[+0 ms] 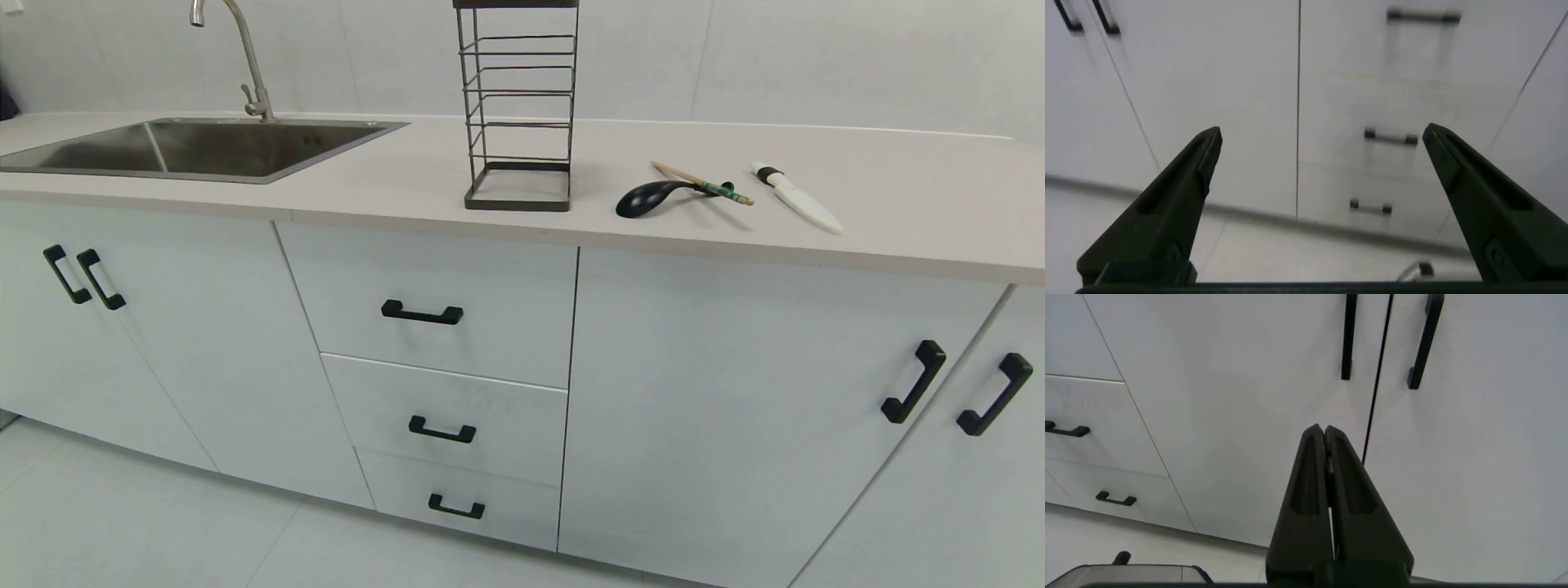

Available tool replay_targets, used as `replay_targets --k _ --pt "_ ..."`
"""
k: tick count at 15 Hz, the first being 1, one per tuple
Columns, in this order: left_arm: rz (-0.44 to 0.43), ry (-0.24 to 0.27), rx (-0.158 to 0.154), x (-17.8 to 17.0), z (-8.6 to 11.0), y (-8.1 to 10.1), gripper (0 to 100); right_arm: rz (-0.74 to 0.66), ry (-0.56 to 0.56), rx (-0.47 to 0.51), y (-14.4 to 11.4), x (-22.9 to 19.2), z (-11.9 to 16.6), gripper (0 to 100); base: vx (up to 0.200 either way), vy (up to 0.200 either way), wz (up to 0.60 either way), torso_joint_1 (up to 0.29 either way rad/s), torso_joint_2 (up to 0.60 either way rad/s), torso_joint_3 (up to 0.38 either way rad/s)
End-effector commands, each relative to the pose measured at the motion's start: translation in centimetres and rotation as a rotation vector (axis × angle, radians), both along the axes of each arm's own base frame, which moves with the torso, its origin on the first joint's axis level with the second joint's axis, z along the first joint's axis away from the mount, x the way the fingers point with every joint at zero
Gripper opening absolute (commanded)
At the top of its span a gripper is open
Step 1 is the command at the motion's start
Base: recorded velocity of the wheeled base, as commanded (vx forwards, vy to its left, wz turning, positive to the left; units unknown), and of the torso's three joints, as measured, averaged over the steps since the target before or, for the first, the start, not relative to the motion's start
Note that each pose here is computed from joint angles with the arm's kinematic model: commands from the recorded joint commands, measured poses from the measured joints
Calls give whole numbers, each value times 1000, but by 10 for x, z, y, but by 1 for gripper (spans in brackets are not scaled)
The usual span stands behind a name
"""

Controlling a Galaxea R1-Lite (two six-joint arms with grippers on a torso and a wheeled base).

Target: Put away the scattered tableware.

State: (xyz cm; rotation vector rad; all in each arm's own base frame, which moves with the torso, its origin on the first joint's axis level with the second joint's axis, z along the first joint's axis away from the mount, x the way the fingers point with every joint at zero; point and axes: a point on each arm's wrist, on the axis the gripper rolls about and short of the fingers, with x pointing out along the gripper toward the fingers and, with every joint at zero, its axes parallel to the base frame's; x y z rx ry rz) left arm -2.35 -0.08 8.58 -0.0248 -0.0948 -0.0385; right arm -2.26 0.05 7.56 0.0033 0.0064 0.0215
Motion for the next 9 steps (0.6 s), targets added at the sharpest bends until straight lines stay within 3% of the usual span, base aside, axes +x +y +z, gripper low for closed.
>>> replay_targets --k 1,3,6,8,9 --pt "3 -259 12 -11 40 0 100 0 3 0 0 0 0 0 0 0 0 0 0 0" --pt "-32 -160 91 -6 29 -1 100 0 3 0 0 0 0 0 0 0 0 0 0 0" --pt "-120 -107 107 1 49 -3 100 3 3 6 0 0 0 0 0 0 0 0 0 0" --pt "-205 -60 141 10 62 -4 100 3 1 6 0 0 0 0 0 0 0 0 0 0" --pt "-248 -44 216 16 66 -5 100 3 1 6 0 0 0 0 0 0 0 0 0 0"
